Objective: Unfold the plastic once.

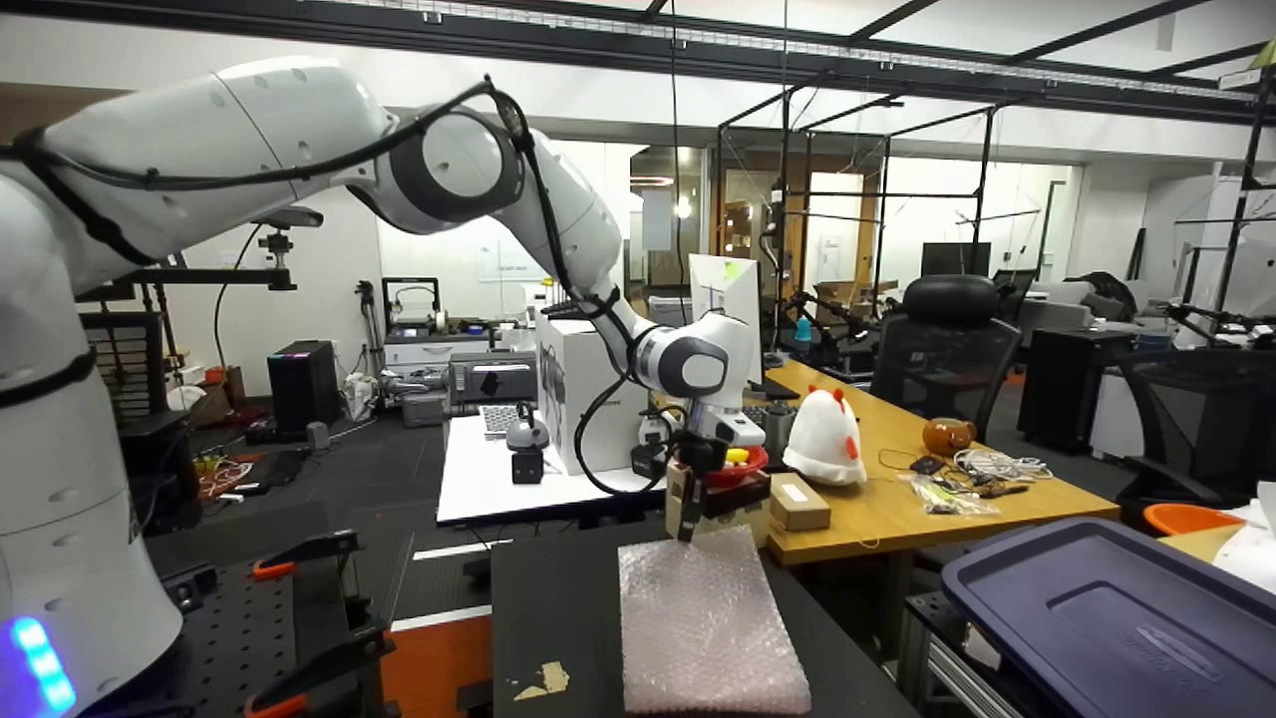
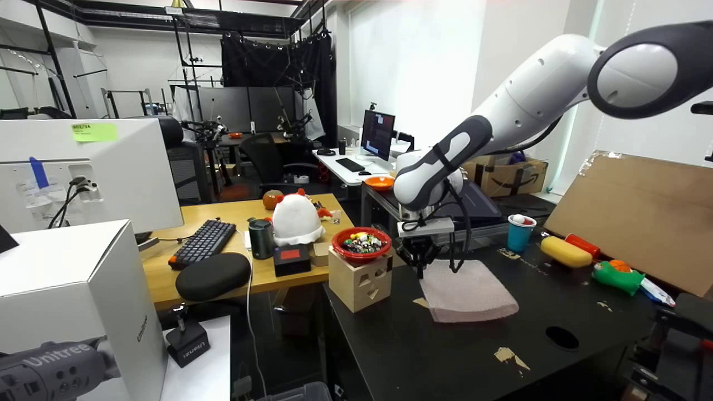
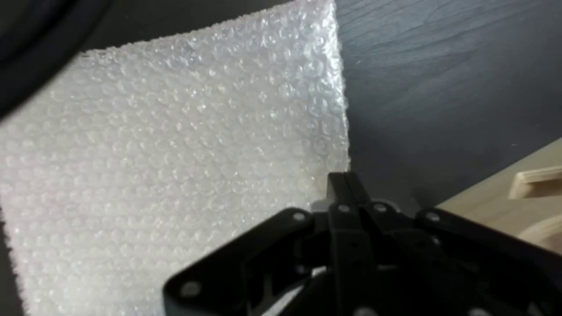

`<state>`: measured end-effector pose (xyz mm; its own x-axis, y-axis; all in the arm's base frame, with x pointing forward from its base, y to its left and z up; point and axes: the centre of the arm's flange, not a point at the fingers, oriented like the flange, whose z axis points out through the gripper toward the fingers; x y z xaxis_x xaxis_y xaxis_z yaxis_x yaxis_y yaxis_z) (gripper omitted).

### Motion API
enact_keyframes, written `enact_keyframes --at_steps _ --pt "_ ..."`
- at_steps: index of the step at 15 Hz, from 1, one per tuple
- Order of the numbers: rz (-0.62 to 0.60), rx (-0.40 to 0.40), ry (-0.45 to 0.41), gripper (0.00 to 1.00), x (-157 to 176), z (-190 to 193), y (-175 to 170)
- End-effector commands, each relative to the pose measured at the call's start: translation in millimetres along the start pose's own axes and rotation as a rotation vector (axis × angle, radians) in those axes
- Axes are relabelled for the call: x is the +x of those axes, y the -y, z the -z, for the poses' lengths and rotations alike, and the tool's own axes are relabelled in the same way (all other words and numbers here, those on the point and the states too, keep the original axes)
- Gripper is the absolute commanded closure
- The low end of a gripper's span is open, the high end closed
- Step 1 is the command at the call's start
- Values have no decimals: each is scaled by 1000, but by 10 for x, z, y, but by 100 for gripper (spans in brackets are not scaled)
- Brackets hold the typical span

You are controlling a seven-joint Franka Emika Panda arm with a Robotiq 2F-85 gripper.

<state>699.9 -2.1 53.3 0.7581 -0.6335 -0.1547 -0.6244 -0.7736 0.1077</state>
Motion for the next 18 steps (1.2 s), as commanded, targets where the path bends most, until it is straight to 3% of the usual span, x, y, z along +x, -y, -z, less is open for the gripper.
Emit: enact_keyframes --at_steps 1,5,8,14,18 --pt "52 66 2 100 -563 667 -226" --pt "25 106 26 100 -844 1111 -471" --pt "-56 151 84 100 -935 1190 -855" --pt "-273 313 185 100 -1020 844 -1800" --pt "-414 450 190 100 -1029 405 -2417"
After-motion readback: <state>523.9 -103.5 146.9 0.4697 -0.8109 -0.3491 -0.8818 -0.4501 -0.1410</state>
